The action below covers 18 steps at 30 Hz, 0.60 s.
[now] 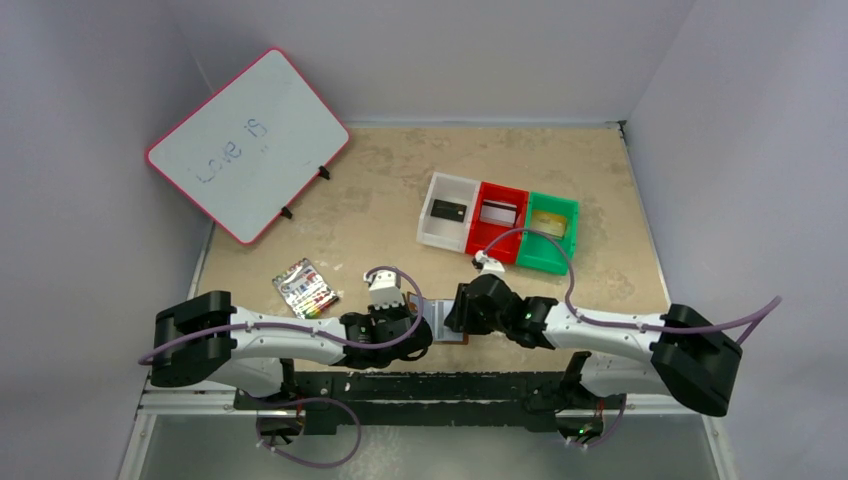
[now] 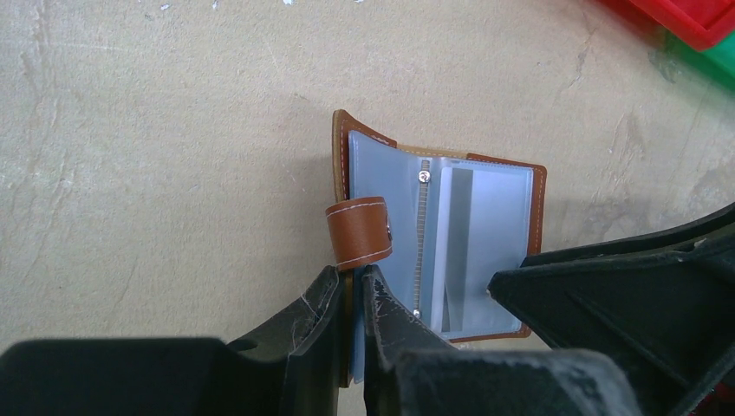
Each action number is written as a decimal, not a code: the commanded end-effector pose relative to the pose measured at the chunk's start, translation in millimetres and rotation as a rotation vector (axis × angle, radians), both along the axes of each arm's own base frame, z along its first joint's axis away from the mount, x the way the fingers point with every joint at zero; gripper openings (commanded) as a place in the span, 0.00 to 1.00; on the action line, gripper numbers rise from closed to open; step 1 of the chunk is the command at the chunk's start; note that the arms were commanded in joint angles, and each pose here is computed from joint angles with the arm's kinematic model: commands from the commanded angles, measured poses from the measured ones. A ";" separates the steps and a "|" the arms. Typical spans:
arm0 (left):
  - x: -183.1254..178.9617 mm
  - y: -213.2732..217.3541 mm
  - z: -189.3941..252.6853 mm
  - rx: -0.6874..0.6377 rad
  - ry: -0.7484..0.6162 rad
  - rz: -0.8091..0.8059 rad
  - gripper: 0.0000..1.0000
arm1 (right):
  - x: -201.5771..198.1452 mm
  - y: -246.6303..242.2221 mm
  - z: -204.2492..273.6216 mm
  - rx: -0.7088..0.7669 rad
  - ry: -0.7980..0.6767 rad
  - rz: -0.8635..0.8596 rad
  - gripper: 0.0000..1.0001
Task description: Take the credit cards out of the card holder
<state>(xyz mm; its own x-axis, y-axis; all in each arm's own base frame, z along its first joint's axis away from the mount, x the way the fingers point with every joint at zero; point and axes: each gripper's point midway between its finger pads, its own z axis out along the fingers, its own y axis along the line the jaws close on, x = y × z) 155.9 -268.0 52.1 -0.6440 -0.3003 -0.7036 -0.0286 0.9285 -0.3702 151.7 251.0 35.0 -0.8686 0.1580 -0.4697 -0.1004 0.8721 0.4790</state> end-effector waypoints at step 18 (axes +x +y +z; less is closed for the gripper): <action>-3.6 -4.3 5.1 -0.005 0.005 -0.020 0.11 | 13.0 -2.8 -8.2 -0.073 -0.013 -0.060 0.46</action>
<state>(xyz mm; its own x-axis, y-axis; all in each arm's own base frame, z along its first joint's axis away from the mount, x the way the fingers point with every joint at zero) 156.3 -266.7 51.9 -0.6416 -0.2981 -0.7067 -0.0297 0.9304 -0.3654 156.7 259.5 33.2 -0.8674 0.1664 -0.4689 -0.0977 0.8672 0.4883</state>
